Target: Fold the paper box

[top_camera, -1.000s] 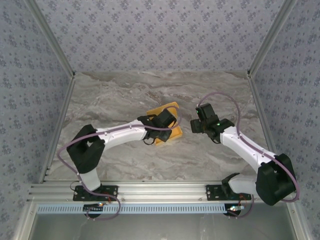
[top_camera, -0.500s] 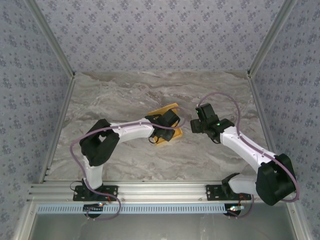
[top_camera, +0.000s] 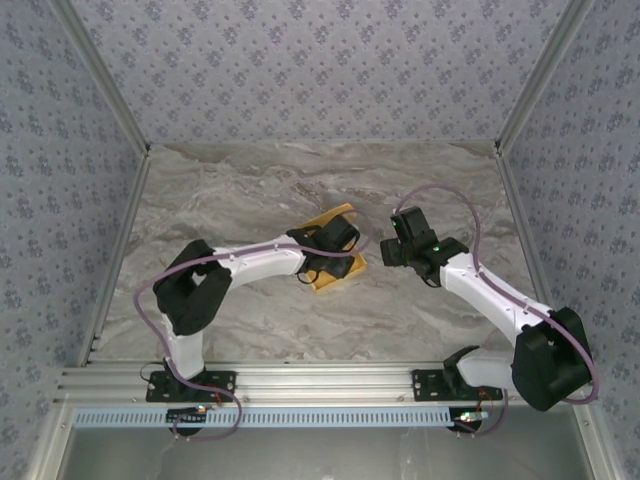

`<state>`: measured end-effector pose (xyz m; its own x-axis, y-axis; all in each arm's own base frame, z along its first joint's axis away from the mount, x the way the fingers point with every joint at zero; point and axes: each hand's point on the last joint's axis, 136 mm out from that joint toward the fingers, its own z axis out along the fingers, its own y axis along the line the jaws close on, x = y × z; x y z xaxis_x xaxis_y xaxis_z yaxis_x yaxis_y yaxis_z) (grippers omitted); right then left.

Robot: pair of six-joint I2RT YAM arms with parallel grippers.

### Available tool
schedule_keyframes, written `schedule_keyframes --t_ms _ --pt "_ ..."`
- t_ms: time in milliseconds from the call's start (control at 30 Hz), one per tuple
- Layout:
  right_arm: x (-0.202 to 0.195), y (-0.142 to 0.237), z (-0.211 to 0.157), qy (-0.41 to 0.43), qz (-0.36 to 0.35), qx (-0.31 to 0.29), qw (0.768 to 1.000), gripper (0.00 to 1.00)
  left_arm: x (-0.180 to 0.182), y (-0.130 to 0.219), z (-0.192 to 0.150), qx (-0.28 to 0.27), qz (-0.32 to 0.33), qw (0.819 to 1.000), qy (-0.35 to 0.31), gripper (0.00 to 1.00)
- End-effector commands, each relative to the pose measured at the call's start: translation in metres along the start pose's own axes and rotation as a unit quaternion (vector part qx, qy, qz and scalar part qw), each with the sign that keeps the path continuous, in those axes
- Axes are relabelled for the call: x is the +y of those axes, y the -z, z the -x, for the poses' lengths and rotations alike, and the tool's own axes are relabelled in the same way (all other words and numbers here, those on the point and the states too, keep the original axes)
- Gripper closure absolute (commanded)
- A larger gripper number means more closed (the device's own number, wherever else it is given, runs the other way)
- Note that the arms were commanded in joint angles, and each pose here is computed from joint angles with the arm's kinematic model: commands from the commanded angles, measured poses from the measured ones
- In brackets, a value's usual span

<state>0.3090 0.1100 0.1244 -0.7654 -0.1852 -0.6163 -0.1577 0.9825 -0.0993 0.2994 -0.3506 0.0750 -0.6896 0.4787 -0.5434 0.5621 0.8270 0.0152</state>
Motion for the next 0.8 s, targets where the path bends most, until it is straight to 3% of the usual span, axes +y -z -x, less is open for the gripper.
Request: schedule_keyframes --t_ms 0,233,433,600,767 --pt "0.001 0.006 0.004 -0.006 0.003 -0.007 1.000 0.27 -0.008 0.036 0.019 -0.039 -0.036 0.999 0.004 0.44" --pt "0.052 0.001 0.011 -0.023 0.146 -0.006 0.989 0.25 -0.028 0.109 0.022 -0.094 -0.155 0.983 0.008 0.41" --pt "0.087 -0.018 -0.005 -0.025 0.221 0.031 0.975 0.25 -0.014 0.160 -0.015 -0.086 -0.237 0.967 0.039 0.36" --pt "0.101 -0.034 -0.006 -0.033 0.250 0.041 0.967 0.25 0.049 0.176 -0.031 -0.107 -0.199 0.966 0.127 0.33" --pt "0.120 -0.038 -0.014 -0.046 0.295 0.056 0.953 0.27 0.089 0.163 -0.040 -0.105 -0.174 0.960 0.191 0.32"
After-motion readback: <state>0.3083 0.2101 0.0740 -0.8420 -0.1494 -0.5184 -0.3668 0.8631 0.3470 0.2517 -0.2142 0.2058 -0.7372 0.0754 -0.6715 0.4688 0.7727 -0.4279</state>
